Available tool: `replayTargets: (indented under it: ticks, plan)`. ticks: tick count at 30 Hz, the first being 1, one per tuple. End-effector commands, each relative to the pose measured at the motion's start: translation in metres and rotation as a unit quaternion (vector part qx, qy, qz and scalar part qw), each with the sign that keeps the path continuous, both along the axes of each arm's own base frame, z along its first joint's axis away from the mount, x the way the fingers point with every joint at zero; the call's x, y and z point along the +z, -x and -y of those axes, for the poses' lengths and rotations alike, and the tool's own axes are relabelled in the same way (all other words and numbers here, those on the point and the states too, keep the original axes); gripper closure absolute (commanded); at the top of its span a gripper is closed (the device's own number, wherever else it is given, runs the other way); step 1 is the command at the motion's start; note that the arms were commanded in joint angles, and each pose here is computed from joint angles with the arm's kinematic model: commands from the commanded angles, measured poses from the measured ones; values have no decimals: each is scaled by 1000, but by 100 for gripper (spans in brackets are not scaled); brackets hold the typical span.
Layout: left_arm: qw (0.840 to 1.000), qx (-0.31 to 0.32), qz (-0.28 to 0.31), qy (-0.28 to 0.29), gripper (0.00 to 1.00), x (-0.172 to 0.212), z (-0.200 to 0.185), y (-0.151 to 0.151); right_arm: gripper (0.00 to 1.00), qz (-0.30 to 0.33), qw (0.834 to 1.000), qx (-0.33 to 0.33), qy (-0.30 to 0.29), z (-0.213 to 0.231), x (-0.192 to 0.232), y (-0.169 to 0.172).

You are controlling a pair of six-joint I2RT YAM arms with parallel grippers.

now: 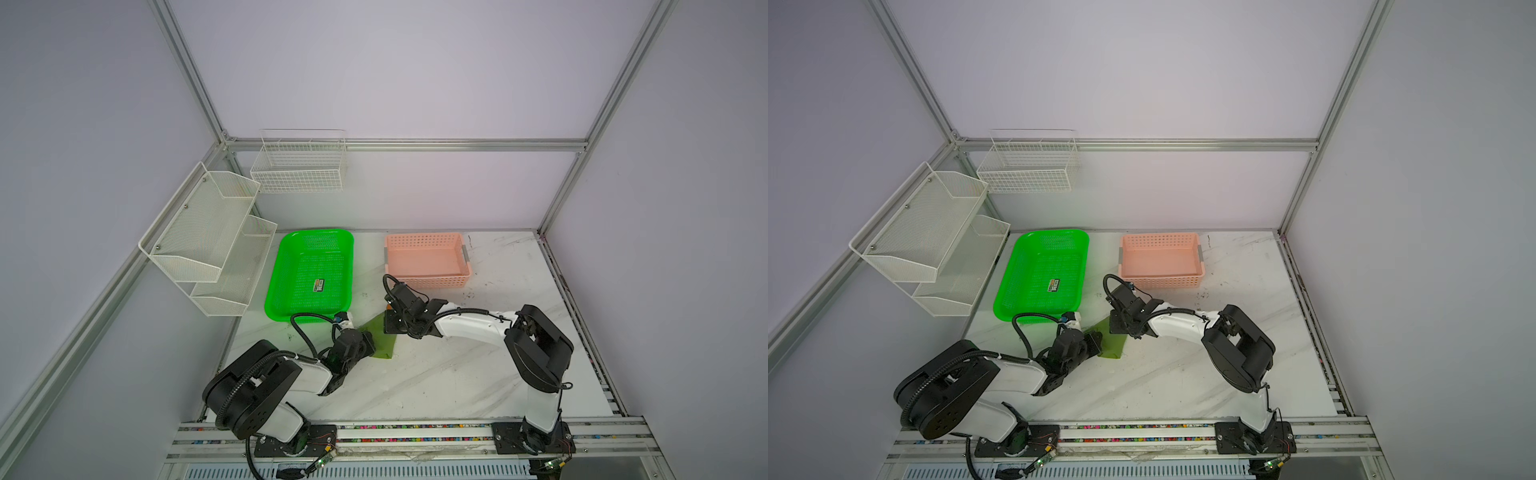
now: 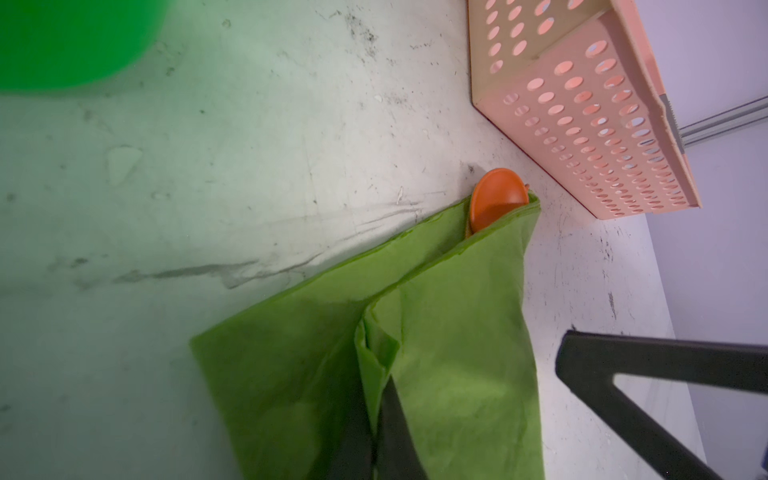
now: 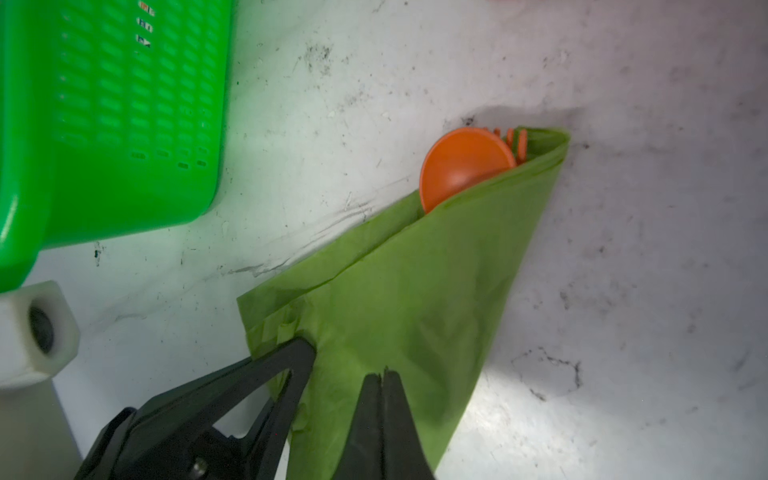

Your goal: Place the utensils on the paper napkin and roll it up

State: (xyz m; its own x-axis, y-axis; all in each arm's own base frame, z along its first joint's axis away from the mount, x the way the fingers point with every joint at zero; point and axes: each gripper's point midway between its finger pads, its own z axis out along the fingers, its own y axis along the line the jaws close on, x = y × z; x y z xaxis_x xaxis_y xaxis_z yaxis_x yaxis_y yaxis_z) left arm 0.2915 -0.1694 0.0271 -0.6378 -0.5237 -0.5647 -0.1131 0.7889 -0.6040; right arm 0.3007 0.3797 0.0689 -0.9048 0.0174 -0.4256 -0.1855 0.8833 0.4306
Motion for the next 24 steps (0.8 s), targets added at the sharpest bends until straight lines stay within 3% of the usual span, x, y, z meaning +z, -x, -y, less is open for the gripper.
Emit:
replayTargets:
  ticks: [1, 10, 19, 24]
  plan:
    - [999, 6, -37, -32, 100, -23, -15, 18, 100, 13, 998, 21, -51, -17, 7, -9]
    - [999, -7, -29, -27, 100, -17, -10, 17, 100, -18, 999, 25, -36, -19, -33, -5]
    - [1000, 2, -18, -21, 100, -4, -12, 14, 100, -18, 1000, -4, 21, 3, -55, -8]
    - [999, 5, 40, -12, 80, 46, -13, 6, 100, -31, 999, 4, 12, 2, -67, -1]
